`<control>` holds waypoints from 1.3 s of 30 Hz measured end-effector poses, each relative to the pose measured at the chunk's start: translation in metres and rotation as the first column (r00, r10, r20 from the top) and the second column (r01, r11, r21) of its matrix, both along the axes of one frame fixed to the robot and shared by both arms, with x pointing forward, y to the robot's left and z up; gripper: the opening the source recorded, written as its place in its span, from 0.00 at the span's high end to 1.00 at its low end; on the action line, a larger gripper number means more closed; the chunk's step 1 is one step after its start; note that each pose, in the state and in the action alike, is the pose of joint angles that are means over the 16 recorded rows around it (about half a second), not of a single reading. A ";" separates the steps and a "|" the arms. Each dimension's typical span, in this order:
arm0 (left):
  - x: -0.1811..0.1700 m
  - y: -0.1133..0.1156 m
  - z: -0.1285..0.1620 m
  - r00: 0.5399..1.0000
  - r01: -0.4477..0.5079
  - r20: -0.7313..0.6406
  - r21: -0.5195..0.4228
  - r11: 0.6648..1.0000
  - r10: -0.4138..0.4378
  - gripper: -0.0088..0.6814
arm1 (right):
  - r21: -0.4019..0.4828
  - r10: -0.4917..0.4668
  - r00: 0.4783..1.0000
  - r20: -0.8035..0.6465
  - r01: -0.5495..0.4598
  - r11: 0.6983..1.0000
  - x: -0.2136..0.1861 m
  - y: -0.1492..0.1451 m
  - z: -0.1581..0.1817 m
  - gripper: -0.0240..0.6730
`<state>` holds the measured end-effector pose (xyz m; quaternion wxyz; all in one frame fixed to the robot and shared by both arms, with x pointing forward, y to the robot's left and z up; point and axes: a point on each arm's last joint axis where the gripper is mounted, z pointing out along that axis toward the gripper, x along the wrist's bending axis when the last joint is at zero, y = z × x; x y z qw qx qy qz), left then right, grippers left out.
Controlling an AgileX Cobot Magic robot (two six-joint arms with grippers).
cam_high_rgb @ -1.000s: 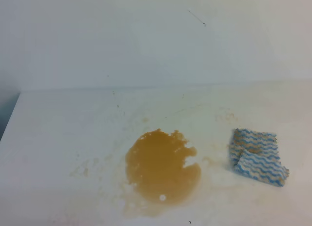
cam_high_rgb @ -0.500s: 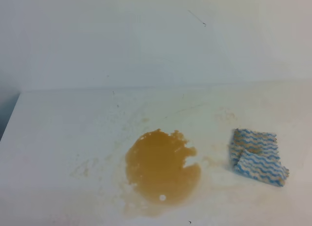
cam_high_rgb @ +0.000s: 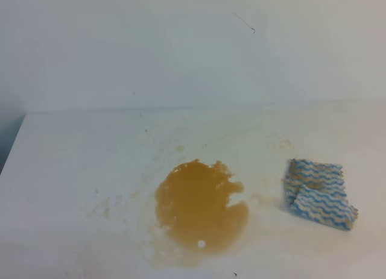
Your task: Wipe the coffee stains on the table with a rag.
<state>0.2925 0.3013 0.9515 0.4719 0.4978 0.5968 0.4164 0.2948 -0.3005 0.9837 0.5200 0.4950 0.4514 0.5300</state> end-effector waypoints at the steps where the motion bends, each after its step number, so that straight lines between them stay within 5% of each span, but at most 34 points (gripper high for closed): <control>1: 0.000 0.000 0.000 1.000 0.000 0.000 0.000 1.000 0.000 0.99 | 0.000 0.008 0.999 0.036 -0.008 1.000 -0.001 0.001 0.005 0.97; 12: 0.000 0.000 -0.001 1.000 0.000 0.001 0.000 1.000 0.000 0.99 | -0.009 0.024 0.970 0.243 -0.023 1.000 -0.011 0.002 0.081 0.97; 24: 0.000 0.000 -0.001 1.000 0.000 0.001 0.000 1.000 0.000 0.99 | -0.048 -0.059 0.977 -0.207 0.050 0.998 0.048 -0.007 0.126 0.97; 32: 0.000 0.000 -0.001 1.000 0.000 0.001 0.000 1.000 0.000 0.99 | -0.058 -0.036 0.848 -0.528 0.006 0.998 0.105 -0.007 0.107 0.97; 39: 0.000 0.000 -0.001 1.000 0.000 0.001 0.000 1.000 0.000 0.99 | -0.049 0.053 0.653 -0.755 -0.137 0.989 0.158 0.008 0.092 0.90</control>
